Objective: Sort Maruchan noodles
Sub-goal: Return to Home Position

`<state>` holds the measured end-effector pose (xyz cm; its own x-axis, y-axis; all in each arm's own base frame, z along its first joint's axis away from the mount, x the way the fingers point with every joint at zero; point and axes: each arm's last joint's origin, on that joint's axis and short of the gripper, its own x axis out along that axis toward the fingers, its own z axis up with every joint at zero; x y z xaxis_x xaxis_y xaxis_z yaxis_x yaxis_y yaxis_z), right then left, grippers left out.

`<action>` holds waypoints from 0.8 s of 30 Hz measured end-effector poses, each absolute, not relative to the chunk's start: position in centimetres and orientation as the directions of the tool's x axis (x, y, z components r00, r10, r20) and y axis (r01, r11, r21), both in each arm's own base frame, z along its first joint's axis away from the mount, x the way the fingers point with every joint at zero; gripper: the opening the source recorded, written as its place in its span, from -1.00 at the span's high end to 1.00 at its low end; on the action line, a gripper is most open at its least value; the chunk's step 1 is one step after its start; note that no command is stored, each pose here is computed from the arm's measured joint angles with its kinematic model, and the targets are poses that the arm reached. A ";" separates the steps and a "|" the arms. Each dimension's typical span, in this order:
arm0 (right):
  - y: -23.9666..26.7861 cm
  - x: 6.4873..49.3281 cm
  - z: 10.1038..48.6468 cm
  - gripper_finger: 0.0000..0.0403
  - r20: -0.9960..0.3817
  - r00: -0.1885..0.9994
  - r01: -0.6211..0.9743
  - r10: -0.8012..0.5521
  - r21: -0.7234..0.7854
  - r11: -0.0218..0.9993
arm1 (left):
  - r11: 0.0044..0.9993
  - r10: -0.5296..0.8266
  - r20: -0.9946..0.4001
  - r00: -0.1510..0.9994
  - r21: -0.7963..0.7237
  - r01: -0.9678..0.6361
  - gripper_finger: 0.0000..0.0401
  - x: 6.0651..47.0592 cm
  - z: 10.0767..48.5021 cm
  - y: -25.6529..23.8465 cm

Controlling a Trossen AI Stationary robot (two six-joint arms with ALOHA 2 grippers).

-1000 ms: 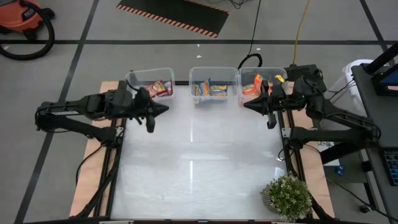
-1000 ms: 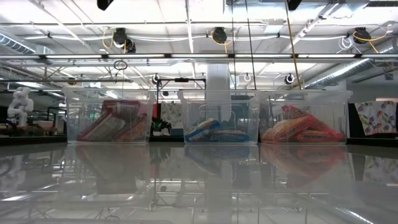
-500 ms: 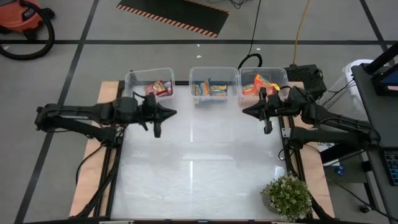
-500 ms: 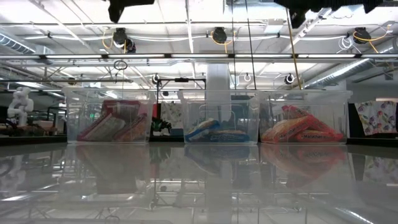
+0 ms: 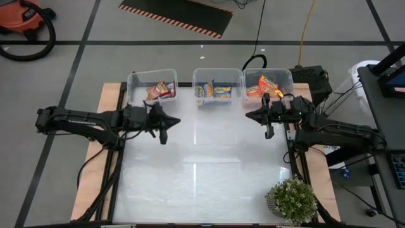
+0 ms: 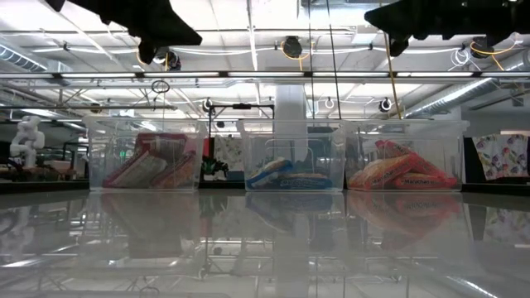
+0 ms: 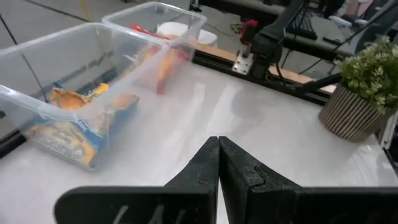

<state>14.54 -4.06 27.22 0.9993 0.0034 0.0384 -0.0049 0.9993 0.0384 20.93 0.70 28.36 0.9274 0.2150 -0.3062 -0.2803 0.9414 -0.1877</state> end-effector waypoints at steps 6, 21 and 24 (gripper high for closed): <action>-4.0 14.4 26.1 1.00 0.038 0.999 -0.003 0.004 -0.032 0.999 | 0.962 0.219 -0.294 0.930 -0.092 -0.255 0.95 21.0 28.5 0.7; -3.5 12.9 21.9 1.00 -0.005 1.000 -0.005 0.004 -0.103 0.995 | 0.964 0.213 -0.251 0.944 -0.102 -0.245 0.95 19.3 23.0 0.7; -3.4 12.6 21.6 1.00 0.007 1.000 0.000 0.001 -0.091 0.996 | 0.961 0.214 -0.245 0.946 -0.121 -0.249 0.95 18.5 22.7 0.7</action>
<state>12.56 -3.41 21.63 1.0000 0.0008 0.0066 -0.0002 0.9959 -0.0906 18.54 0.70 22.68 0.9456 0.2143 -0.2449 -0.2492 0.9608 -0.1214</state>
